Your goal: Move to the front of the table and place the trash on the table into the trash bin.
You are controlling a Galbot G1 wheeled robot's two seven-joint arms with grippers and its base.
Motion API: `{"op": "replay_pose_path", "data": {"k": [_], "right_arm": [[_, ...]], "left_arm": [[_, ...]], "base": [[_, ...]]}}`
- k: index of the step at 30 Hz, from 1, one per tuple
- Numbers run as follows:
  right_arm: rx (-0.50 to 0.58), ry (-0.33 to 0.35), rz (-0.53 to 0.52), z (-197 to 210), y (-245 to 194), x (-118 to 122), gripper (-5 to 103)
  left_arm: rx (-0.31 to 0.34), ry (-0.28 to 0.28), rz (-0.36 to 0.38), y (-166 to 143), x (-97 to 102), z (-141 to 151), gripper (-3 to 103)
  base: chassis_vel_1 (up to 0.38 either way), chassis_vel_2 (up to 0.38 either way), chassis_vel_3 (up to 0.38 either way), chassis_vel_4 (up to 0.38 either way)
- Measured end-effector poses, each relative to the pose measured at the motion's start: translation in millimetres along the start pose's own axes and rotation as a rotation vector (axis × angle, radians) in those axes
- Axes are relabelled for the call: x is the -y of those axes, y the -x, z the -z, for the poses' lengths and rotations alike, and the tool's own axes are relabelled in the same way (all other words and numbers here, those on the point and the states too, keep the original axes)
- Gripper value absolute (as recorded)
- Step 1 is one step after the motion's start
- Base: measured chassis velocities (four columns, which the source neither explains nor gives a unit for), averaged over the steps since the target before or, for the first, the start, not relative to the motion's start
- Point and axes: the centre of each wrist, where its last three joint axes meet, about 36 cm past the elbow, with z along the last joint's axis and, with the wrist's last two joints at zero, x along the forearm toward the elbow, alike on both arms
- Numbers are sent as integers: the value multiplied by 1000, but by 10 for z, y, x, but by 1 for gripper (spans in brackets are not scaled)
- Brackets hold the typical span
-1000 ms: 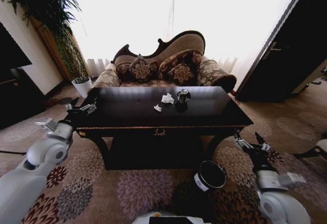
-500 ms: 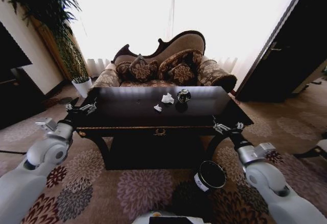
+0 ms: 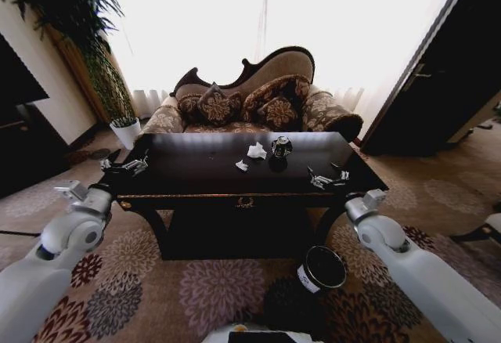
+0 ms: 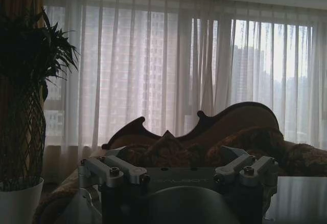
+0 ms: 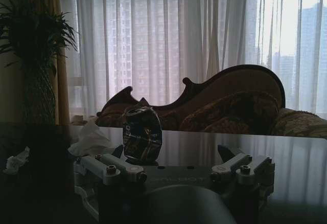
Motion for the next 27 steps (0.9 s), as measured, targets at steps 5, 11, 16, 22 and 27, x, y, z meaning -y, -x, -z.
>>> {"op": "replay_pose_path", "data": {"k": [5, 11, 16, 22, 27], "right_arm": [[-31, -10, 18, -90, 153, 43, 100], [-23, -13, 15, -72, 509, 134, 100], [-27, -19, 3, -102, 776, 260, 100], [-38, -28, 11, -175, 955, 239, 100], [-50, -30, 28, -254, 1120, 152, 100]], "left_arm": [[0, 0, 0, 0, 0, 0, 100], [0, 0, 0, 0, 0, 0, 100], [0, 0, 0, 0, 0, 0, 100], [0, 0, 0, 0, 0, 0, 100], [0, 0, 0, 0, 0, 0, 100]], "base": [[0, 0, 0, 0], [0, 0, 0, 0], [0, 0, 0, 0], [0, 0, 0, 0], [0, 0, 0, 0]]}}
